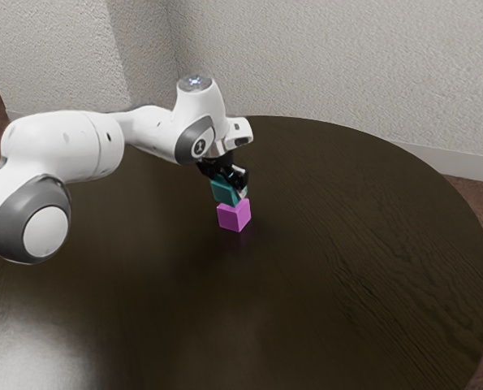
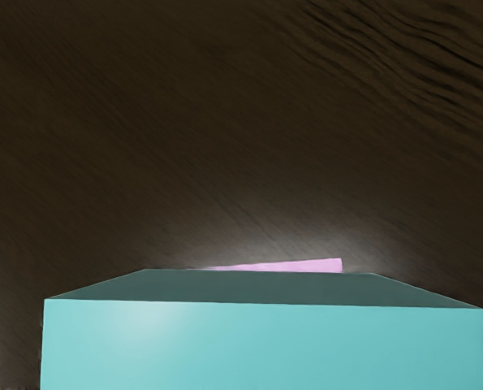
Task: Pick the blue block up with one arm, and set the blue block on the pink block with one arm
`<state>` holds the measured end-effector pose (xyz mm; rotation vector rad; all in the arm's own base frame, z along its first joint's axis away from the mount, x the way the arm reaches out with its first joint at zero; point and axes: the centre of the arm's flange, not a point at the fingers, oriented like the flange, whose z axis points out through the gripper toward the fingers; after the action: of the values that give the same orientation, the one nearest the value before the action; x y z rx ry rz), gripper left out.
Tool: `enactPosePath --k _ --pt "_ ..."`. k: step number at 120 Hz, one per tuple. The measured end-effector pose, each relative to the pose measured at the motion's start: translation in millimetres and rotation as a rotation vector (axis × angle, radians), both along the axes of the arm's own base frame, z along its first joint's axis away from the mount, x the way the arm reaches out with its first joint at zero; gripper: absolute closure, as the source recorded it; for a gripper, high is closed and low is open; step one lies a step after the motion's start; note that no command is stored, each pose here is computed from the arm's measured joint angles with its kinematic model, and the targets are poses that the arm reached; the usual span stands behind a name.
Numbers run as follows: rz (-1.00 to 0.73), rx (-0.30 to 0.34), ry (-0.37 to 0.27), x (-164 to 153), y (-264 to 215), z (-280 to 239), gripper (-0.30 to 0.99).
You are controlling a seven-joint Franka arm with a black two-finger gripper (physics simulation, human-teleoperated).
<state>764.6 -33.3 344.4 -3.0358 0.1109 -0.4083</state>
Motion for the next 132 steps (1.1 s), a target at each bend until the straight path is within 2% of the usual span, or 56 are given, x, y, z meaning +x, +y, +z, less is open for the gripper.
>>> enactPosePath --k 38,71,81,104,111,118,132 --pt "0.001 -0.007 0.028 0.3 -0.1 -21.1 0.37" --pt "0.000 -0.008 0.002 7.4 2.4 -11.2 0.37" --pt "0.008 -0.020 0.005 8.3 8.7 -12.9 0.25" --pt "-0.006 -0.038 0.007 8.1 7.2 -12.2 0.13" --pt "-0.013 -0.040 -0.015 5.3 4.2 12.3 0.10" --pt "-0.015 -0.046 -0.035 -16.8 1.7 59.9 0.07" --pt "-0.020 -0.070 -0.111 -95.9 3.1 186.2 0.04"
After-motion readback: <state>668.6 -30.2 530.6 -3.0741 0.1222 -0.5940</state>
